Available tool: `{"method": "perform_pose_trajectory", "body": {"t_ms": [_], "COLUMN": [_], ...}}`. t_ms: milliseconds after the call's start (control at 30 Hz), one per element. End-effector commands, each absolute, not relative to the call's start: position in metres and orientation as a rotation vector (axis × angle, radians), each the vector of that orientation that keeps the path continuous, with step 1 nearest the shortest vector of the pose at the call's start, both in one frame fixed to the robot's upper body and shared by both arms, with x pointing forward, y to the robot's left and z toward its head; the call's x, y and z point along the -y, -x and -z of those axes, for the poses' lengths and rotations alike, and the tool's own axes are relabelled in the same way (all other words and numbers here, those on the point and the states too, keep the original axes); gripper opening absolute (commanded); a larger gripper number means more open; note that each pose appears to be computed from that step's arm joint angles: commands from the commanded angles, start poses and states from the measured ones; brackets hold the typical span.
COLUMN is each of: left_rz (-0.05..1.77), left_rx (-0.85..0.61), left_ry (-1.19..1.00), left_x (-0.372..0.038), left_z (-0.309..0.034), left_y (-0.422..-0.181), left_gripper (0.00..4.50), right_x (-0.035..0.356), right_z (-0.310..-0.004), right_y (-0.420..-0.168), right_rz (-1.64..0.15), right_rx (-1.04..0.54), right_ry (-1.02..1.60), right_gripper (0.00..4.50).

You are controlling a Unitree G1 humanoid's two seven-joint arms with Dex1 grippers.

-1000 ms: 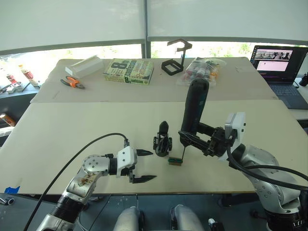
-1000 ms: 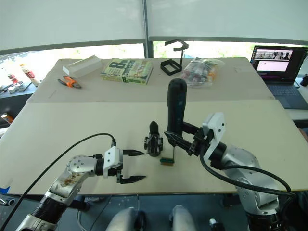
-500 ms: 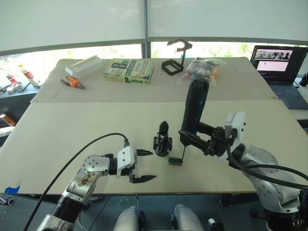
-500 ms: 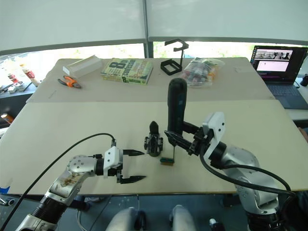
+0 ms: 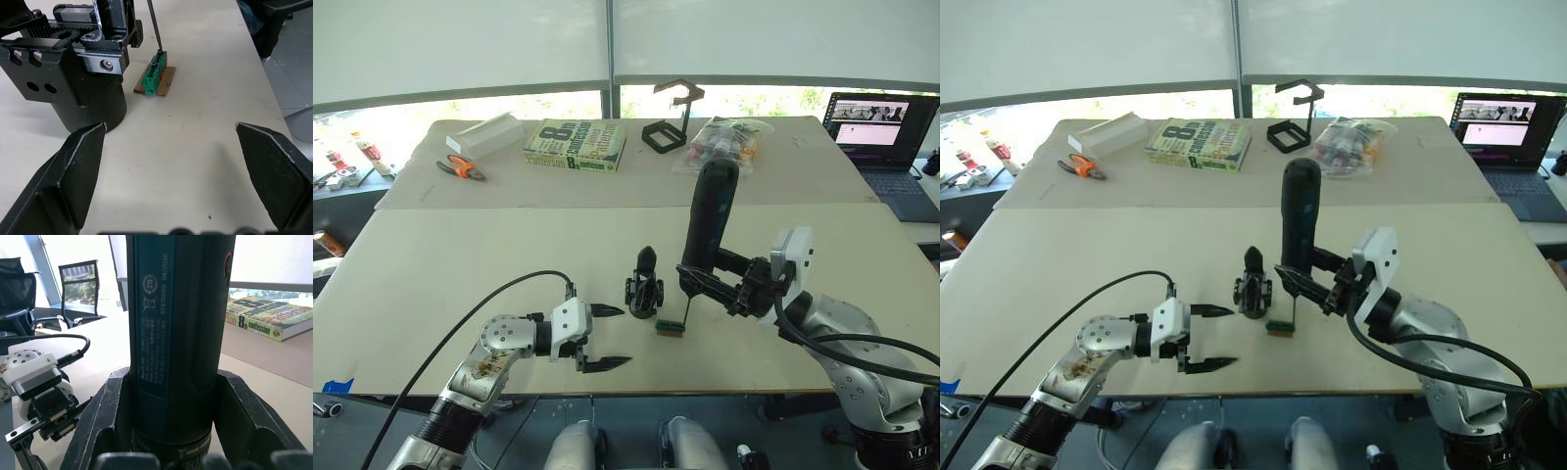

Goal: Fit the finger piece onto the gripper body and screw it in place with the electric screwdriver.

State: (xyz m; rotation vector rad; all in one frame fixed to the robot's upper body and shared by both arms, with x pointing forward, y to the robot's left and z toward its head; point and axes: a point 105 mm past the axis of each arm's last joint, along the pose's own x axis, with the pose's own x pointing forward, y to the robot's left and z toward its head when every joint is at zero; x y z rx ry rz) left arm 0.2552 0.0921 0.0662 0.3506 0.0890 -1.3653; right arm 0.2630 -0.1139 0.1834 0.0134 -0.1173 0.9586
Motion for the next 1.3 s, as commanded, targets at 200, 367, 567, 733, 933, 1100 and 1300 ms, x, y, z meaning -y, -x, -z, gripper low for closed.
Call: {"method": "perform_pose_trajectory", "body": {"t_ms": [200, 367, 567, 733, 933, 1100, 1300], "left_rz": [1.358, 1.357, 1.357, 1.356, 1.353, 1.351, 1.352], "left_rx": [-0.039, -0.039, -0.039, -0.038, -0.038, -0.038, -0.038], "left_ry": [-0.371, -0.372, -0.373, -0.371, -0.371, -0.371, -0.371], "left_x": [-0.0918, -0.0919, -0.092, -0.0916, -0.0917, -0.0919, -0.0924], "left_z": [-0.0767, -0.0766, -0.0762, -0.0757, -0.0759, -0.076, -0.0762], "left_y": [-0.258, -0.258, -0.258, -0.2579, -0.2582, -0.2586, -0.2588], "left_gripper": [4.5, 4.5, 4.5, 4.5, 4.5, 4.5, 4.5], "right_x": [0.1125, 0.1124, 0.1107, 0.1102, 0.1087, 0.1085, 0.1087], "right_z": [-0.1987, -0.198, -0.2004, -0.2016, -0.2033, -0.2032, -0.2031], "right_y": [-0.2611, -0.2609, -0.2603, -0.2605, -0.2615, -0.2623, -0.2622], "right_rz": [-0.977, -0.979, -0.983, -0.985, -0.988, -0.987, -0.982], "right_rx": [0.195, 0.194, 0.202, 0.206, 0.209, 0.203, 0.199], "right_ry": [0.004, 0.005, 0.002, 0.002, 0.0, -0.002, -0.001], "right_gripper": [1.92, 1.92, 1.92, 1.92, 1.92, 1.92, 1.92]}}
